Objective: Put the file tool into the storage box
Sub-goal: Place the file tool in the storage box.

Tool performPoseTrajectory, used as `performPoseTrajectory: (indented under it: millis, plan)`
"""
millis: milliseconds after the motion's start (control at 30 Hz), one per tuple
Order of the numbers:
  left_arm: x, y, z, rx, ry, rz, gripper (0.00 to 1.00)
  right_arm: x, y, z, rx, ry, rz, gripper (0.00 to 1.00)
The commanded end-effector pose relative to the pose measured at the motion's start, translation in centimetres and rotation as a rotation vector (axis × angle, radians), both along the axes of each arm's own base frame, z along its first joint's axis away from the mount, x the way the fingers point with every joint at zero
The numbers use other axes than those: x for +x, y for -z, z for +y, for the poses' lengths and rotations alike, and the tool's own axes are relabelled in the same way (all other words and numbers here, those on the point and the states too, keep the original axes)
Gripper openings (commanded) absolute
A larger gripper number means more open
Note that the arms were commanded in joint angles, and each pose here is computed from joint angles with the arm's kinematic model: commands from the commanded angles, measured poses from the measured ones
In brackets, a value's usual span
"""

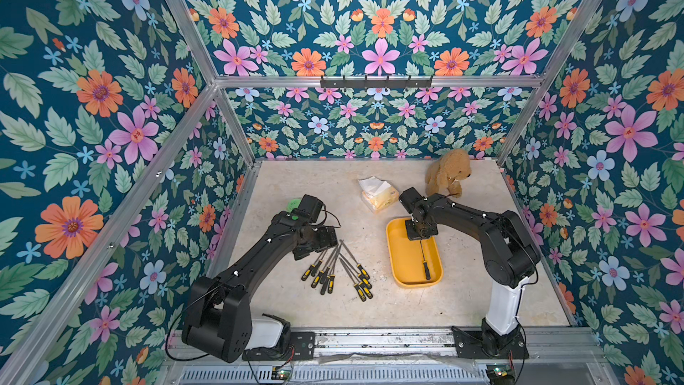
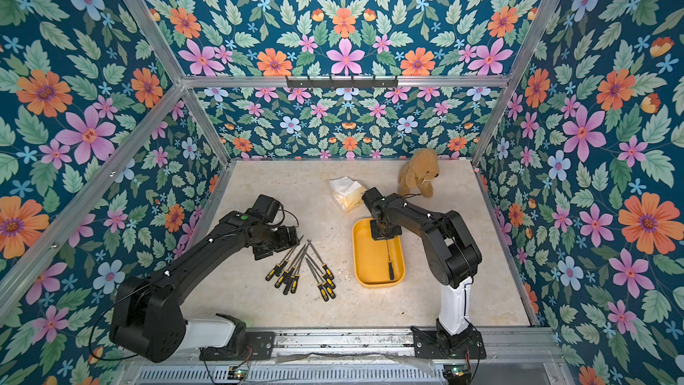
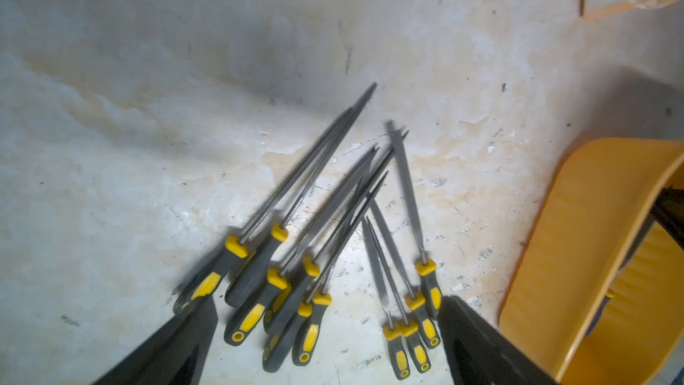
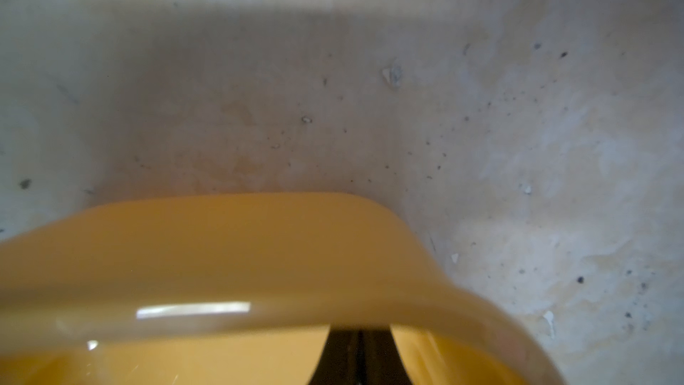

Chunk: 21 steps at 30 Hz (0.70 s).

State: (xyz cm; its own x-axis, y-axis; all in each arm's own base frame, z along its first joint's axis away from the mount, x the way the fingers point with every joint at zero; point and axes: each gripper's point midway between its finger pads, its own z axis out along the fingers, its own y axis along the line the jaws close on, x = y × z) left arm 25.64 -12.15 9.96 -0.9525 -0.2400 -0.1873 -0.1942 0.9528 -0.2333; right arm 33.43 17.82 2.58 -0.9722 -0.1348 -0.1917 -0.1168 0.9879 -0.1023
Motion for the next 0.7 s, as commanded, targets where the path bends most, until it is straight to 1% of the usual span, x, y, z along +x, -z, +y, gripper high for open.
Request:
performPoseTrajectory:
  millis: [0, 67, 100, 133, 167, 233, 267, 300, 367, 433, 500, 600, 667]
  plan:
    - [-0.8, 0.8, 1.4, 0.058, -0.045, 0.037, 1.00, 0.4, 0.6, -0.2, -0.015, 0.019, -0.024, 0.00]
    - [-0.9, 1.4, 1.5, 0.065, -0.047, 0.055, 0.99, 0.5, 0.8, -0.1, -0.010, 0.021, -0.027, 0.00]
    - [-1.1, 1.8, 1.6, 0.073, -0.043, 0.068, 0.99, 0.6, 0.7, -0.1, -0.008, 0.023, -0.032, 0.07]
    - [-1.2, 2.1, 1.6, 0.079, -0.040, 0.078, 0.98, 0.6, 0.7, 0.0, -0.003, 0.025, -0.031, 0.17]
    - [-1.3, 2.3, 1.7, 0.086, -0.035, 0.088, 0.97, 0.6, 0.6, 0.1, 0.001, 0.025, -0.031, 0.24]
    - [-1.4, 2.9, 1.7, 0.098, -0.020, 0.111, 0.95, 0.8, -0.1, 0.3, 0.009, 0.033, -0.040, 0.33]
    - [-2.2, 3.3, 2.1, 0.120, -0.010, 0.151, 0.94, 1.0, -0.7, 0.4, 0.020, 0.038, -0.053, 0.36]
    - [-2.5, 3.7, 2.6, 0.150, -0.006, 0.168, 0.92, 1.2, -1.3, 0.6, 0.034, 0.043, -0.067, 0.39]
    - [-2.8, 4.1, 3.7, 0.218, -0.004, 0.192, 0.88, 1.6, -2.7, 1.0, 0.061, 0.052, -0.089, 0.40]
    - [-3.0, 4.4, 4.3, 0.255, 0.002, 0.206, 0.82, 1.9, -4.1, 1.6, 0.100, 0.060, -0.107, 0.40]
    - [-3.4, 4.8, 4.7, 0.274, 0.003, 0.226, 0.81, 2.0, -5.2, 2.1, 0.136, 0.067, -0.121, 0.40]
    - [-4.0, 5.0, 5.4, 0.302, -0.015, 0.234, 0.72, 2.3, -6.6, 2.7, 0.172, 0.074, -0.140, 0.40]
    - [-4.4, 5.2, 5.6, 0.304, -0.031, 0.235, 0.68, 2.4, -7.2, 2.9, 0.185, 0.074, -0.152, 0.40]
